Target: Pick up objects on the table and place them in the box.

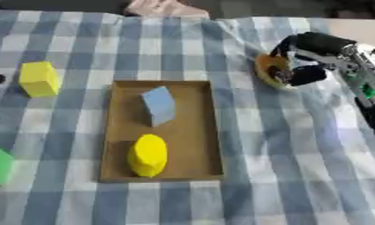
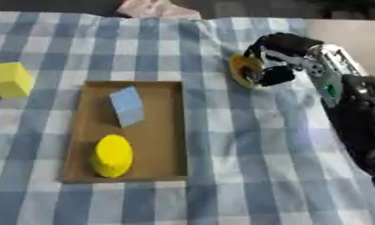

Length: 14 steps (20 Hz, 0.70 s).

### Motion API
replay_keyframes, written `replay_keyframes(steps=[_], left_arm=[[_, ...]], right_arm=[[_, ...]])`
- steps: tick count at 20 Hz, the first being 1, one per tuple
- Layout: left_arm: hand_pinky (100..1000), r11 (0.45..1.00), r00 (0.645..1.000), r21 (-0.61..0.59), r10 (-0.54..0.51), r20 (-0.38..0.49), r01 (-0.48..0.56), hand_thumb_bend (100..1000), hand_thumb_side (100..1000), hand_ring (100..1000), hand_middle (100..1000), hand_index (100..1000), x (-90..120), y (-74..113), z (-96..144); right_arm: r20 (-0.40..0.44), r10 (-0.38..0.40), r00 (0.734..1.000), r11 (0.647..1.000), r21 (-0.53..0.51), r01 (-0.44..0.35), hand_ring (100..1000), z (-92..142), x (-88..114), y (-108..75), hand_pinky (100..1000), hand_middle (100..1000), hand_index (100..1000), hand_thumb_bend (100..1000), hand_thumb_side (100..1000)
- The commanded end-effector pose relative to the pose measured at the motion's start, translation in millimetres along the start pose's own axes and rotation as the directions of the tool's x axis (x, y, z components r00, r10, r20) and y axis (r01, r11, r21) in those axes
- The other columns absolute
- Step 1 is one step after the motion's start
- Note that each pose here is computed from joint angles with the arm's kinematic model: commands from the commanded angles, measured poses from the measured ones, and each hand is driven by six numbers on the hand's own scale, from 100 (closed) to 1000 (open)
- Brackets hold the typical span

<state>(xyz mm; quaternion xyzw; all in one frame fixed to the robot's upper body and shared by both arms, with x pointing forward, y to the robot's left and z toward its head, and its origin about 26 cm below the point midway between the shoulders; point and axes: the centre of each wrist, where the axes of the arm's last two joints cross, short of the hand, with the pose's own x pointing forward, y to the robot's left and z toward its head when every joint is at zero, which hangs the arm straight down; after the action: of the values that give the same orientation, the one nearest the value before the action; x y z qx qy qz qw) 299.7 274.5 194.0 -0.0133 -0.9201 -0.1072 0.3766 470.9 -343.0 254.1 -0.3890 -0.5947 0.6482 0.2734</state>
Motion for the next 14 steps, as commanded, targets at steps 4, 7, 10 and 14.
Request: replay_keyframes(steps=[4,7,10,14], left_arm=[[931,1.000,1.000,-0.015,-0.006,0.031,0.006,100,693,742,658,823,8,1.0,-5],[931,1.000,1.000,-0.015,-0.004,0.030,0.004,100,691,743,658,823,8,1.0,-4],[931,1.000,1.000,-0.015,-0.002,0.028,0.003,100,690,743,659,823,7,1.0,-4],[931,1.000,1.000,-0.016,-0.001,0.024,0.001,100,688,744,659,823,7,1.0,-3]], right_arm=[[0.027,-0.001,1.000,0.996,-0.090,0.003,659,1,1,-16.4,811,340,606,100,244],[0.031,-0.019,0.999,0.994,-0.105,0.022,623,1,2,-15.6,811,325,593,100,128],[0.041,-0.050,0.998,0.989,-0.135,0.055,598,1,4,-18.8,809,309,581,100,116],[0.080,-0.087,0.993,0.978,-0.183,0.100,576,3,10,-31.2,813,292,569,100,110]])
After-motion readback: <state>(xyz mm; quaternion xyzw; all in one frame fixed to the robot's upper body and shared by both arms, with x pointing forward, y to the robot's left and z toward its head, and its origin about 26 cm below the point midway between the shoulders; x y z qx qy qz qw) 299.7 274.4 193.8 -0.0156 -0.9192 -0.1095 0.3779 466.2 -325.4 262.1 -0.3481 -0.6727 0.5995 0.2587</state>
